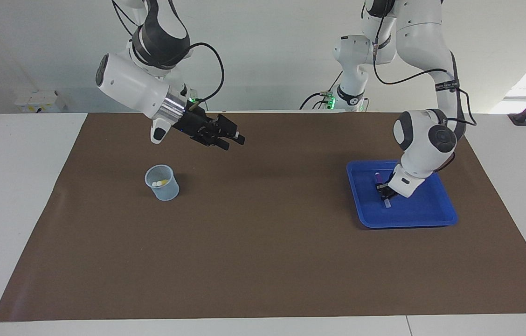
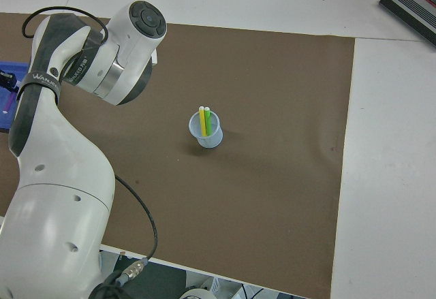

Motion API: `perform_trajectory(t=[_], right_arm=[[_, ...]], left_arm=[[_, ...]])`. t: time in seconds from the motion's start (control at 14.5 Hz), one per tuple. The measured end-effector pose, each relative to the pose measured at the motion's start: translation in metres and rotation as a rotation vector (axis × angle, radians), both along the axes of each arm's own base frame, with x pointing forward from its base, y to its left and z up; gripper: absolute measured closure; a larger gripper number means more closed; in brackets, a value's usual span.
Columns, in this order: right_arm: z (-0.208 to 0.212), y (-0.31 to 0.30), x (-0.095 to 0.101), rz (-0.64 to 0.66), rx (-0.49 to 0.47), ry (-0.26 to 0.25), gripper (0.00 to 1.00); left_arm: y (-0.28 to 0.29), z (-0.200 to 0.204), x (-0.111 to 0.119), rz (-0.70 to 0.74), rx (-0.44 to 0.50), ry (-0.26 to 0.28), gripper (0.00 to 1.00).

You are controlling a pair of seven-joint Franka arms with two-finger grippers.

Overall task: Transfer and insert pens with both arms
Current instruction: 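Carry the purple pen toward the right gripper while the right gripper approaches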

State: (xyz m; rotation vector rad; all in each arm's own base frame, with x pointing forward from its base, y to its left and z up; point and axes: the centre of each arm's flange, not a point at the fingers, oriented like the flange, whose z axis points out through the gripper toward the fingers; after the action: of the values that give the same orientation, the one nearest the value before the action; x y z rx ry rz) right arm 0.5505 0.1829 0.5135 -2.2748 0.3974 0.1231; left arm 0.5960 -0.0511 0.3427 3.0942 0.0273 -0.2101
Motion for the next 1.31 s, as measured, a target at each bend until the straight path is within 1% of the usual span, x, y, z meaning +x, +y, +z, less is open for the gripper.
perform_trajectory(t=[0.07, 0.21, 0.34, 0.48, 0.55, 0.69, 0.76, 0.83, 1.03, 1.17, 1.31], right_arm=[[0.0, 0.002, 0.0, 0.001, 0.001, -0.001, 0.19], [0.002, 0.007, 0.0, -0.01, 0.003, -0.014, 0.17], [0.004, 0.015, -0.001, -0.033, 0.005, -0.009, 0.17], [0.007, 0.022, -0.002, -0.07, 0.014, 0.012, 0.17], [0.01, 0.024, -0.003, -0.088, 0.032, 0.024, 0.17], [0.018, 0.023, -0.003, -0.119, 0.059, 0.022, 0.14], [0.022, 0.023, -0.003, -0.134, 0.076, 0.025, 0.09], [0.026, 0.026, -0.004, -0.154, 0.094, 0.031, 0.09], [0.033, 0.053, -0.011, -0.184, 0.101, 0.01, 0.04], [0.036, 0.08, -0.022, -0.167, 0.102, -0.002, 0.0], [0.037, 0.102, -0.032, -0.147, 0.103, -0.016, 0.0]], left_arm=[[-0.001, 0.025, 0.005, 0.031, -0.03, 0.044, 0.83], [-0.009, 0.079, 0.011, 0.15, -0.078, 0.107, 0.83], [-0.029, 0.125, 0.009, 0.334, -0.128, 0.156, 0.83], [-0.058, 0.155, 0.005, 0.557, -0.167, 0.201, 0.83], [-0.074, 0.164, 0.002, 0.666, -0.175, 0.227, 0.83], [-0.106, 0.177, -0.007, 0.851, -0.185, 0.29, 0.83], [-0.12, 0.182, -0.01, 0.932, -0.189, 0.324, 0.83], [-0.133, 0.186, -0.013, 1.02, -0.189, 0.352, 0.83], [-0.179, 0.193, -0.018, 1.26, -0.217, 0.402, 0.83], [-0.206, 0.195, -0.026, 1.374, -0.238, 0.426, 0.83], [-0.223, 0.197, -0.038, 1.462, -0.259, 0.455, 0.83]])
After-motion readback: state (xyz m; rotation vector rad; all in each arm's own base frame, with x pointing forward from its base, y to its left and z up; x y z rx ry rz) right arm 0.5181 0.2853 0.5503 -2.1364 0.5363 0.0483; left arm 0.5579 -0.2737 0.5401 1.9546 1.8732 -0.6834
